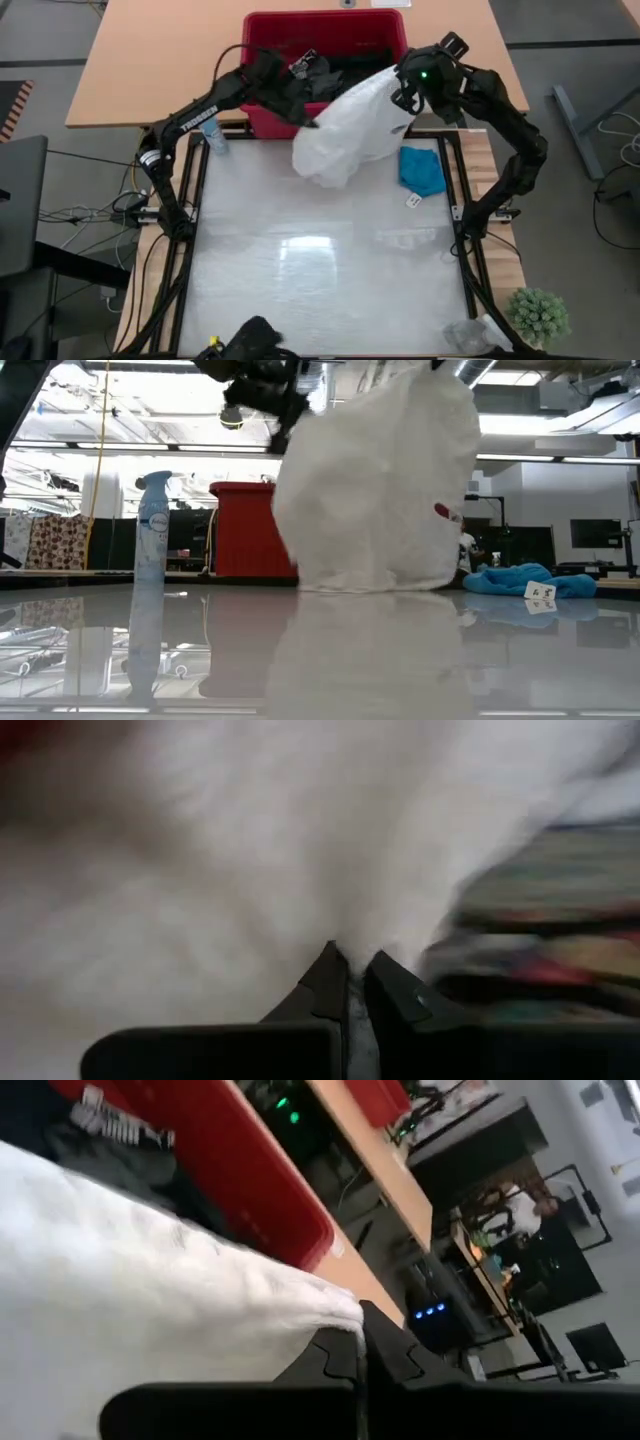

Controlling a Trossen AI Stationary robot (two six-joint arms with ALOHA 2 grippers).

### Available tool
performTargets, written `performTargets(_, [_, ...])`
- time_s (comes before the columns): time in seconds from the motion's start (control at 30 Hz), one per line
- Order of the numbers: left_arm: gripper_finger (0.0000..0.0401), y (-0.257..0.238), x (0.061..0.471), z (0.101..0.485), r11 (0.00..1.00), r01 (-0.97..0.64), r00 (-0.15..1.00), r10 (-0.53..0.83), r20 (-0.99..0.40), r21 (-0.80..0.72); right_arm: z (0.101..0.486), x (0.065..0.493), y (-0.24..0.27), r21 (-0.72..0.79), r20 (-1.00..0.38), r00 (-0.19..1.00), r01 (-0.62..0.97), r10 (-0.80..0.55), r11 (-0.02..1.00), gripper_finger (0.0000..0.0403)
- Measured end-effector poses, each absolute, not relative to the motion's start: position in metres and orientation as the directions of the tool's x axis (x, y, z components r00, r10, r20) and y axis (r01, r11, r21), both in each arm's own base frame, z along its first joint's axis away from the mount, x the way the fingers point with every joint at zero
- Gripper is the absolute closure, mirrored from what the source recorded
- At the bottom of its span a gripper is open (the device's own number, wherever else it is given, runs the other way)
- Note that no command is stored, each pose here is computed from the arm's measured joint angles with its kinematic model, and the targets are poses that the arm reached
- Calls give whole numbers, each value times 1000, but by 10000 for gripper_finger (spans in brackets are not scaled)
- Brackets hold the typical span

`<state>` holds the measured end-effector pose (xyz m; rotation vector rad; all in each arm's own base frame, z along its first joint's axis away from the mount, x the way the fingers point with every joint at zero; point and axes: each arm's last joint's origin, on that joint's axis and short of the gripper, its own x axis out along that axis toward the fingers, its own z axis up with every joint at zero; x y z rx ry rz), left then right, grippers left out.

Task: Fold laundry
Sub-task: Fold the white shirt

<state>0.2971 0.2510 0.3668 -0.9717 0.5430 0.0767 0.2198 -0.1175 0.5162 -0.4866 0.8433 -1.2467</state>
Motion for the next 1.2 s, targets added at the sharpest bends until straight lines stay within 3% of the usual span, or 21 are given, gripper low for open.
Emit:
performTargets(0.07, [401, 246, 285, 355, 634, -512, 727, -40, -686, -580, 513, 219, -117, -736, -320, 105, 598, -942, 317, 383])
performTargets(0.17, [400, 236, 274, 346, 665, -701, 459, 144, -877, -258, 506, 223, -115, -695, -407, 188, 571, -894, 437, 383])
performTargets(0.3, [387, 220, 277, 341, 743, -669, 276, 228, -934, -16, 500, 224, -114, -600, -510, 296, 551, -808, 580, 383])
performTargets(0.57, [352, 184, 296, 337, 902, -429, 238, 160, -958, 44, 494, 224, -112, -604, -550, 306, 496, -777, 623, 383])
performTargets(0.8, [313, 159, 307, 336, 936, -342, 209, 162, -964, 83, 483, 228, -118, -602, -576, 284, 488, -767, 633, 383])
performTargets(0.87, [297, 152, 307, 335, 944, -284, 140, 216, -966, 170, 479, 229, -121, -604, -587, 267, 484, -764, 633, 383])
performTargets(0.97, [277, 152, 304, 337, 873, -249, 3, 433, -901, 419, 475, 229, -125, -585, -608, 271, 482, -746, 652, 383])
performTargets(1.07, [266, 160, 307, 343, 694, -323, -63, 663, -746, 643, 471, 229, -128, -565, -633, 280, 471, -722, 678, 383])
performTargets(1.13, [262, 165, 315, 350, 593, -462, -17, 738, -675, 660, 469, 230, -130, -554, -644, 284, 467, -711, 689, 383])
performTargets(1.2, [262, 165, 324, 362, 629, -600, 151, 696, -702, 495, 466, 231, -132, -549, -652, 289, 458, -701, 699, 383])
